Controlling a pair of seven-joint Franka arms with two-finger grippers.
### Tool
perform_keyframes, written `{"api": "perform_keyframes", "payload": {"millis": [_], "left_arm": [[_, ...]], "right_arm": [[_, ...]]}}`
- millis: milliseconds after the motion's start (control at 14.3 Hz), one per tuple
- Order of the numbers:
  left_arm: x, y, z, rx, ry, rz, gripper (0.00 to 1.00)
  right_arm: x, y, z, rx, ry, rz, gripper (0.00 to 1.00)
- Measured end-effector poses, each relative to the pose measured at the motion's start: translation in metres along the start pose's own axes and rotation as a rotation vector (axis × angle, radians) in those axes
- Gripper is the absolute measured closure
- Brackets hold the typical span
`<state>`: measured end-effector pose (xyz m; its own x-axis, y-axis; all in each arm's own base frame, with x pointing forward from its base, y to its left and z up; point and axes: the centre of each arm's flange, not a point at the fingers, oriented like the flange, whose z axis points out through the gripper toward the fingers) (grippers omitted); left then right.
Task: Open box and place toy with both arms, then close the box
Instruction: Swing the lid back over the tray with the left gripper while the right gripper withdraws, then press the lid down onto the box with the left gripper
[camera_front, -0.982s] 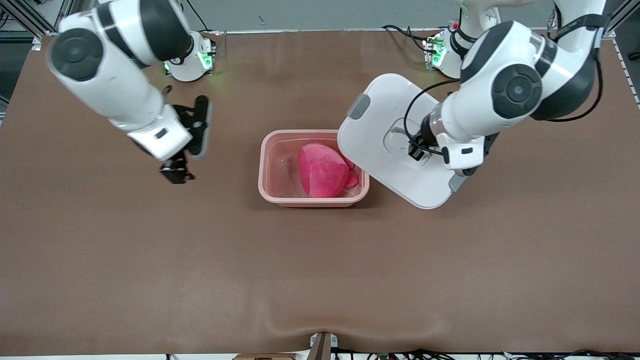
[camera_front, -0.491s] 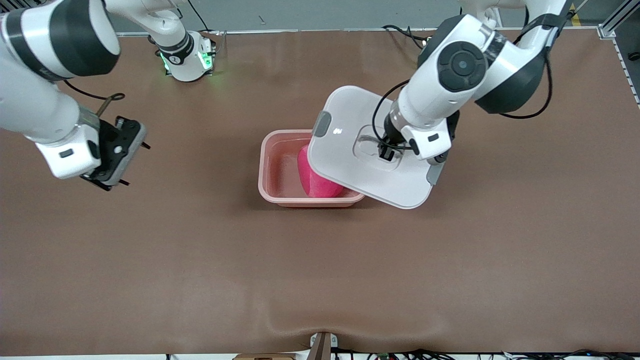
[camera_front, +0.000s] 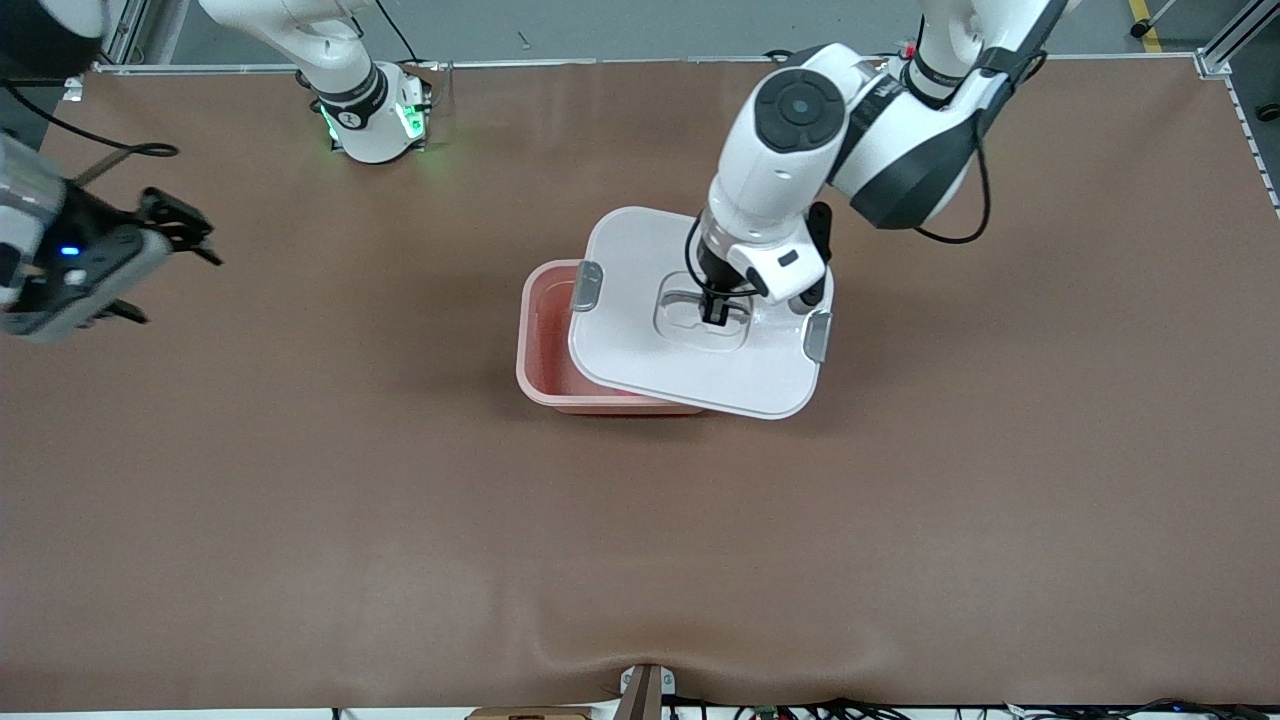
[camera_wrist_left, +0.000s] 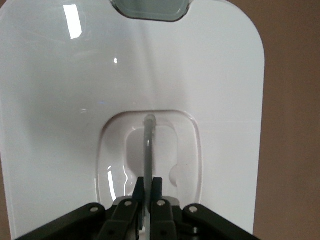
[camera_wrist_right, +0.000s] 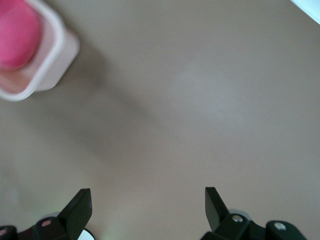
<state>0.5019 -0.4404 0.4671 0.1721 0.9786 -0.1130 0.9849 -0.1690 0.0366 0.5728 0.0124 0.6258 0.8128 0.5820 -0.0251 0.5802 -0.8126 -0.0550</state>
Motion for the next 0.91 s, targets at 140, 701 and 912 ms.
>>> {"api": "perform_keyframes", "payload": {"millis": [140, 701, 912], "left_arm": [[-0.019, -0.006, 0.013, -0.039, 0.031, -0.037, 0.93], [-0.085, -0.039, 0.062, -0.197, 0.124, -0.179, 0.93], [-0.097, -0.049, 0.072, -0.213, 0.141, -0.161, 0.93]], "right_arm": [[-0.029, 0.031, -0.010, -0.007, 0.022, 0.139, 0.00], [-0.062, 0.051, 0.016, 0.029, 0.008, 0.577, 0.00], [-0.059, 0.036, 0.017, 0.033, 0.002, 0.629, 0.00]]}}
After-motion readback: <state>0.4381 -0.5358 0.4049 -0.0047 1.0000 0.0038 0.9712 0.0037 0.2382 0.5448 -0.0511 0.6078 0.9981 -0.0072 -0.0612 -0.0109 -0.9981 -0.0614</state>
